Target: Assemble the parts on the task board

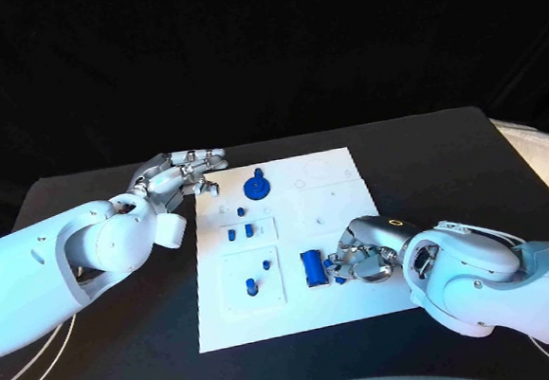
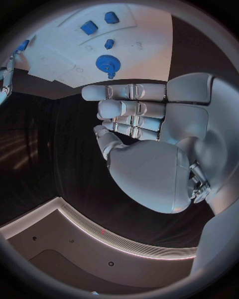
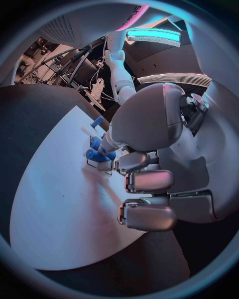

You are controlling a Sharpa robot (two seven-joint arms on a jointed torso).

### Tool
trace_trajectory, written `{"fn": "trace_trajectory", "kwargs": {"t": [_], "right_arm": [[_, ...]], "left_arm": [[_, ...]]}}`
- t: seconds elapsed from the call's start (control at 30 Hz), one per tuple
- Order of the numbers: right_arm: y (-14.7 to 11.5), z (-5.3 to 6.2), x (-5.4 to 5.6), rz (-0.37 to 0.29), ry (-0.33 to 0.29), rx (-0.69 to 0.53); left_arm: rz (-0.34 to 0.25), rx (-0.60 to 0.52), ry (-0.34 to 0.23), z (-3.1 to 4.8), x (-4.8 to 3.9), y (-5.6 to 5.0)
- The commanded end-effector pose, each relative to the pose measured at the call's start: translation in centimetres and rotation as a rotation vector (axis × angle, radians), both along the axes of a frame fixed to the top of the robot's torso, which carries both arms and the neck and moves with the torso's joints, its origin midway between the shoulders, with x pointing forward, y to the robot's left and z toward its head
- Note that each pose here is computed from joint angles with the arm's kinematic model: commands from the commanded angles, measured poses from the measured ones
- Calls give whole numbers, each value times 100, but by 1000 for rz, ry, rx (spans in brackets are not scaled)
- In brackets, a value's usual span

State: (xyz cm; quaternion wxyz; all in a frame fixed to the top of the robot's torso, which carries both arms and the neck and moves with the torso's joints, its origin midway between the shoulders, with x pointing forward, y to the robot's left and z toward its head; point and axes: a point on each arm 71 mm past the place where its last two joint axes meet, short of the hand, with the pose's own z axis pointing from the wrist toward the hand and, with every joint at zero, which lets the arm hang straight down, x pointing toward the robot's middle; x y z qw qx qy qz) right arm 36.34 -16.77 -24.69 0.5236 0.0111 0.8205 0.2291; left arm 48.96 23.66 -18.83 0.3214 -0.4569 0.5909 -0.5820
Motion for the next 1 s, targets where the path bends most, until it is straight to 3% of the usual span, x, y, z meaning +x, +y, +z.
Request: {"fn": "trace_trajectory", "kwargs": {"t": [0.03, 1.0], "right_arm": [[-22, 0, 2, -14, -18, -23], [-78, 67, -35, -15, -50, -40]], "left_arm": [[-15, -9, -8, 10, -4, -17], [-19, -9, -5, 7, -4, -19]]}}
